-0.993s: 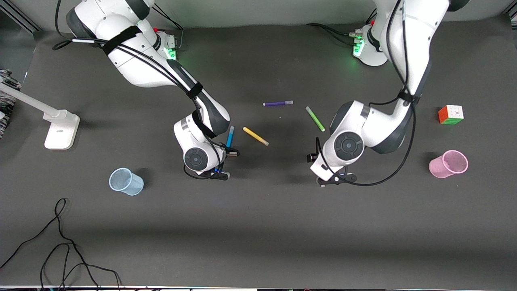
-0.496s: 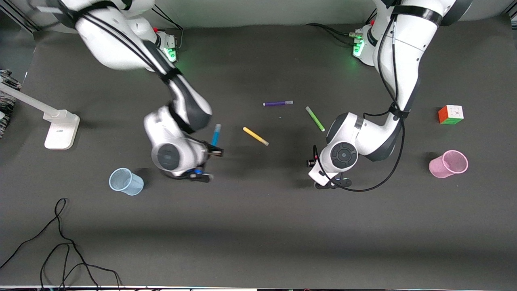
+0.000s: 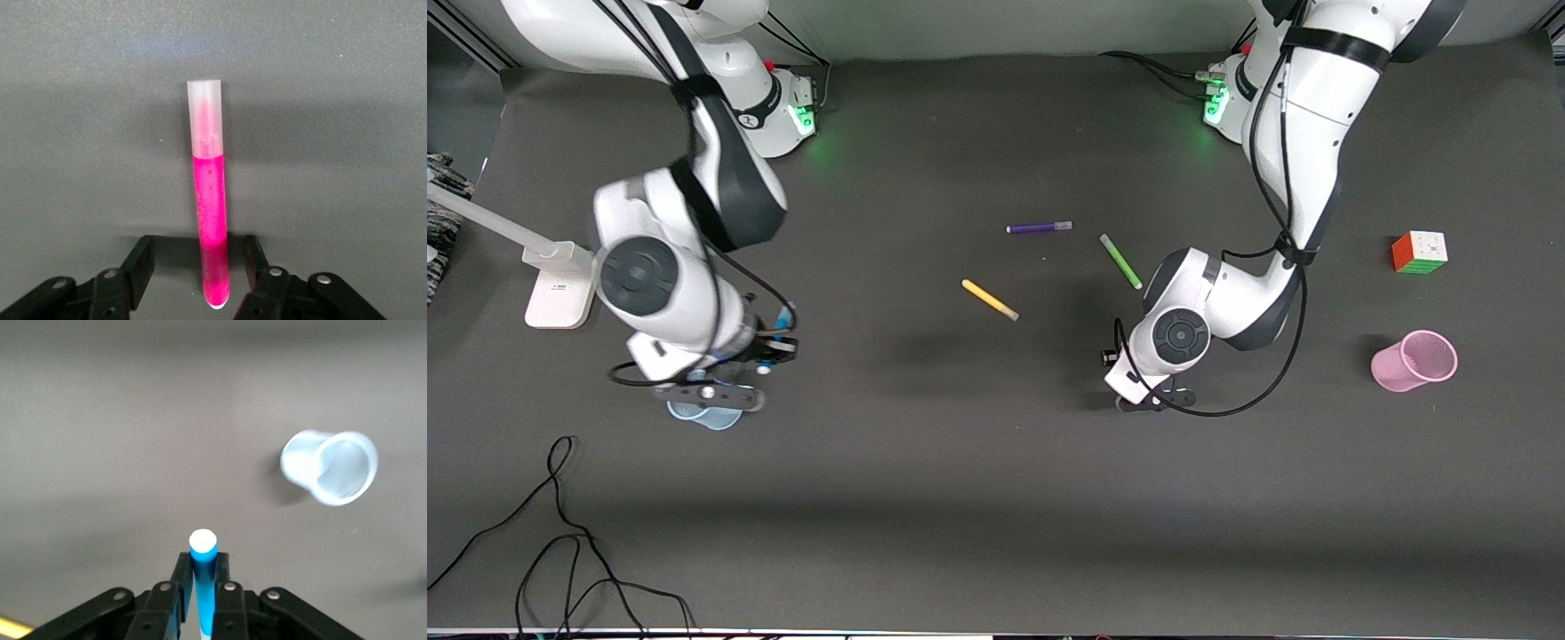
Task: Place pink and blue markers in matching cups
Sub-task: 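Lift the blue marker toward the light blue cup with the right gripper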
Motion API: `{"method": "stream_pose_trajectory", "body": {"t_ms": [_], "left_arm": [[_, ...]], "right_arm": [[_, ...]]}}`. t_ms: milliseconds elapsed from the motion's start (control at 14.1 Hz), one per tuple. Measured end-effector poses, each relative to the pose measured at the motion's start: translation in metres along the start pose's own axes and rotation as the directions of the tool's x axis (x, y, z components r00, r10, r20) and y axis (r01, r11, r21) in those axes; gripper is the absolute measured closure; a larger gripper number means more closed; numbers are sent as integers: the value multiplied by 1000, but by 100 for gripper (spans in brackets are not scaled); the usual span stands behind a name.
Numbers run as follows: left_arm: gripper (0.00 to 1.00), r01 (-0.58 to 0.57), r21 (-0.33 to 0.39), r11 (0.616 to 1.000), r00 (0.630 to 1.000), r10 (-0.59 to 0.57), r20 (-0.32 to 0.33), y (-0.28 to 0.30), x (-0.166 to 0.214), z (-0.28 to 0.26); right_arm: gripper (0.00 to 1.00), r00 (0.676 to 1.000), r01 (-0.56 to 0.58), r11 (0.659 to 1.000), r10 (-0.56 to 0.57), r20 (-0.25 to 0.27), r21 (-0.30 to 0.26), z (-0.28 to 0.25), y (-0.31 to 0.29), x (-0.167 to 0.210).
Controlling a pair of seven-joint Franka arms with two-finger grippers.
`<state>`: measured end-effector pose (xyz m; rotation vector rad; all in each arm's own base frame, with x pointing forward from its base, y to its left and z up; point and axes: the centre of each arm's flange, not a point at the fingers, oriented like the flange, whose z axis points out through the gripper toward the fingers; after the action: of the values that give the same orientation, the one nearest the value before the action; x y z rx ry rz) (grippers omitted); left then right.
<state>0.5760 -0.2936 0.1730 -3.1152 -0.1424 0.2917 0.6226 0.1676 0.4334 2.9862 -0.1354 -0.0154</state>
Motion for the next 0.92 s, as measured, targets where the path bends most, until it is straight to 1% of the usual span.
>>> {"method": "stream_pose_trajectory", "body": {"t_ms": [71,142,213,284,355,496,567,709,922], "left_arm": [[44,-2,-3,1000,1000,2,-3,2,0,-1],[54,-6,-7,1000,1000,6,-6,5,-1,-2],[68,-9,-9,1000,1000,9,-9,7,-3,-4],[78,-9,-10,1000,1000,9,-10,9,-3,-4],[82,-3,-10,1000,1000,3,-10,9,-3,-4],[82,15,-9,1000,1000,-15,-10,10,-4,-4],[82,19,-8,1000,1000,-19,-10,10,-5,-4],[82,22,0,1000,1000,-22,-1,9,-5,-5],[82,26,50,998,998,-29,50,-8,-1,-33]], "right_arm": [[82,998,33,999,-33,-46,-14,-2,18,2],[82,995,60,998,-62,-84,-26,-1,36,3],[82,989,85,996,-88,-116,-33,3,56,4],[82,982,112,993,-116,-151,-36,11,77,5],[82,973,137,990,-142,-182,-39,21,96,5],[82,954,175,983,-182,-240,-48,45,127,4],[82,946,185,981,-191,-263,-49,57,133,2],[82,930,200,979,-204,-305,-44,76,131,-2],[82,915,209,977,-211,-344,-42,91,125,1]]}}
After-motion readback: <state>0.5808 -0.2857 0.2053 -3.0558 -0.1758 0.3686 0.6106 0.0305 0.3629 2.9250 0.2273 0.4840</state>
